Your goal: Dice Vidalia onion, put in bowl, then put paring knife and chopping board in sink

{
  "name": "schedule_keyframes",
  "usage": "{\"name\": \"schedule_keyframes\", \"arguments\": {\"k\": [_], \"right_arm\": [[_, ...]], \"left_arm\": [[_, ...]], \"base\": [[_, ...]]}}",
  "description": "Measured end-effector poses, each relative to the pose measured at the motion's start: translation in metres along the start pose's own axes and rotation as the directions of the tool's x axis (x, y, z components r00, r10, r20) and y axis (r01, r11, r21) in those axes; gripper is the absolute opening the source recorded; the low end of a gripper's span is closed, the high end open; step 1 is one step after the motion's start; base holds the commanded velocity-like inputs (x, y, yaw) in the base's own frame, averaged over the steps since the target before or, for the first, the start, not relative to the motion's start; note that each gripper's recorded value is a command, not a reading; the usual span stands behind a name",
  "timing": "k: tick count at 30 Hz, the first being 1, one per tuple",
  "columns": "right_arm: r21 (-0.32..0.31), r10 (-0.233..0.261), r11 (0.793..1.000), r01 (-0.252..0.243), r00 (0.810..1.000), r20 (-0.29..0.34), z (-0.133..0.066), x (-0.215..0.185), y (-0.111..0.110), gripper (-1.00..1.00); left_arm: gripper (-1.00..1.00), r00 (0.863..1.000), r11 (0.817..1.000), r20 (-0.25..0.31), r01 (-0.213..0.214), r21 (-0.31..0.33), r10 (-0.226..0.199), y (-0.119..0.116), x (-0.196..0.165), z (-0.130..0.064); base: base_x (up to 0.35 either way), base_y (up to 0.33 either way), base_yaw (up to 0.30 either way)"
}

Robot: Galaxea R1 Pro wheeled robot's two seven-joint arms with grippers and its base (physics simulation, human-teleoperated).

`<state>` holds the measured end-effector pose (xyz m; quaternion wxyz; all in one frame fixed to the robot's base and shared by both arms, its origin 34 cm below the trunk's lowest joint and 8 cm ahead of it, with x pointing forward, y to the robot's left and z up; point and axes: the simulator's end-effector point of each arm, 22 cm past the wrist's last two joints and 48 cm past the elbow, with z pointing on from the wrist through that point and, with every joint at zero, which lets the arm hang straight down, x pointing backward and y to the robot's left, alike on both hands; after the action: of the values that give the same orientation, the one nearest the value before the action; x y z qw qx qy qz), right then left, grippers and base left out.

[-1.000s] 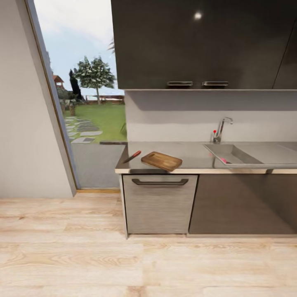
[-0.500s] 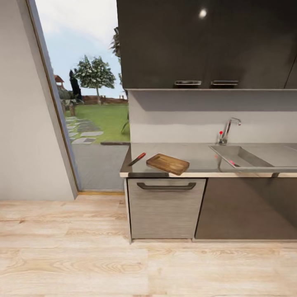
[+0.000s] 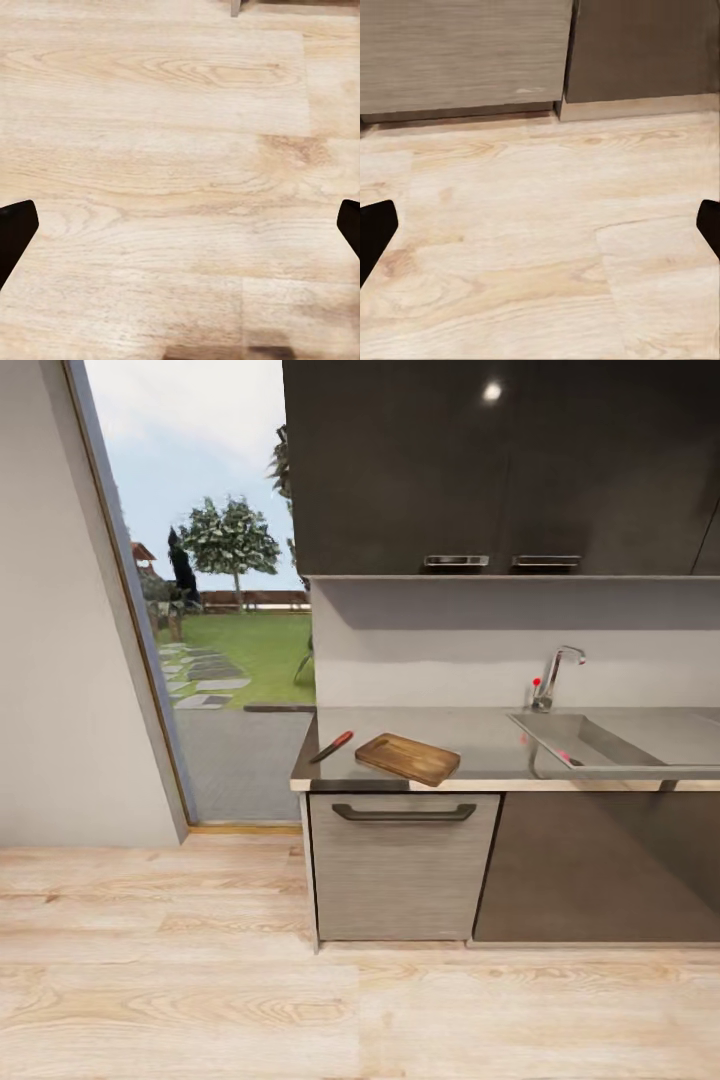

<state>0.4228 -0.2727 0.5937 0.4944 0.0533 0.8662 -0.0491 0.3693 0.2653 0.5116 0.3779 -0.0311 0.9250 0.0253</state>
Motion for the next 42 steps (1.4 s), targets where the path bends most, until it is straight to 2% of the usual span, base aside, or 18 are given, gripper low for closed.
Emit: {"name": "schedule_keyframes", "arguments": {"k": [2,5,7,10,16,21,27,30,35,38,42], "right_arm": [[0.037,0.003,0.999,-0.004,1.0,0.02,0.008,-0.023,-0.007,1.0],[0.092,0.008,0.996,-0.013,0.998,0.06,0.024,-0.099,-0.016,1.0],[0.105,0.016,0.994,-0.029,0.993,0.118,0.024,-0.15,-0.018,1.0],[0.121,0.015,0.992,-0.036,0.984,0.175,0.017,-0.202,-0.022,1.0],[0.189,-0.041,0.982,0.001,0.977,0.211,0.008,-0.251,-0.035,1.0],[0.22,-0.055,0.975,-0.01,0.957,0.286,0.013,-0.3,-0.038,1.0],[0.257,-0.058,0.966,-0.017,0.958,0.281,0.032,-0.372,-0.04,1.0],[0.266,-0.05,0.963,-0.033,0.953,0.299,0.041,-0.445,-0.038,1.0],[0.265,-0.041,0.963,-0.05,0.945,0.325,0.039,-0.5,-0.036,1.0],[0.257,-0.03,0.964,-0.067,0.935,0.354,0.034,-0.543,-0.033,1.0],[0.247,-0.019,0.966,-0.076,0.932,0.361,0.026,-0.585,-0.028,1.0]], "left_arm": [[1.0,1.0,1.0,0.0,0.001,-0.001,-0.001,0.0,0.0,0.0],[1.0,1.0,1.0,-0.001,0.001,-0.001,-0.001,0.0,0.0,0.0],[1.0,1.0,1.0,-0.001,0.001,-0.001,-0.001,0.0,0.0,0.0],[1.0,1.0,1.0,-0.001,0.001,-0.001,-0.001,0.0,0.0,0.0],[1.0,1.0,1.0,-0.001,0.001,-0.001,-0.001,0.001,0.0,0.0],[1.0,1.0,1.0,0.0,0.001,-0.001,-0.001,0.0,0.0,0.0],[1.0,1.0,1.0,-0.002,0.001,-0.001,-0.001,0.0,0.0,0.0],[1.0,1.0,1.0,-0.003,0.001,-0.001,-0.001,0.0,0.001,0.0],[1.0,1.0,1.0,-0.004,0.001,-0.001,-0.001,0.0,0.001,0.0],[1.0,1.0,1.0,-0.004,0.001,-0.001,-0.001,0.0,0.001,0.0],[1.0,1.0,1.0,-0.005,0.001,-0.001,-0.001,0.0,0.002,0.0]], "base": [[0.0,0.0,0.0],[0.0,0.0,0.0],[0.0,0.0,0.0],[0.0,0.0,0.0],[0.0,0.0,0.0],[0.0,0.0,0.0],[0.0,0.0,0.0],[0.0,0.0,0.0],[0.0,0.0,0.0],[0.0,0.0,0.0],[0.0,0.0,0.0]]}}
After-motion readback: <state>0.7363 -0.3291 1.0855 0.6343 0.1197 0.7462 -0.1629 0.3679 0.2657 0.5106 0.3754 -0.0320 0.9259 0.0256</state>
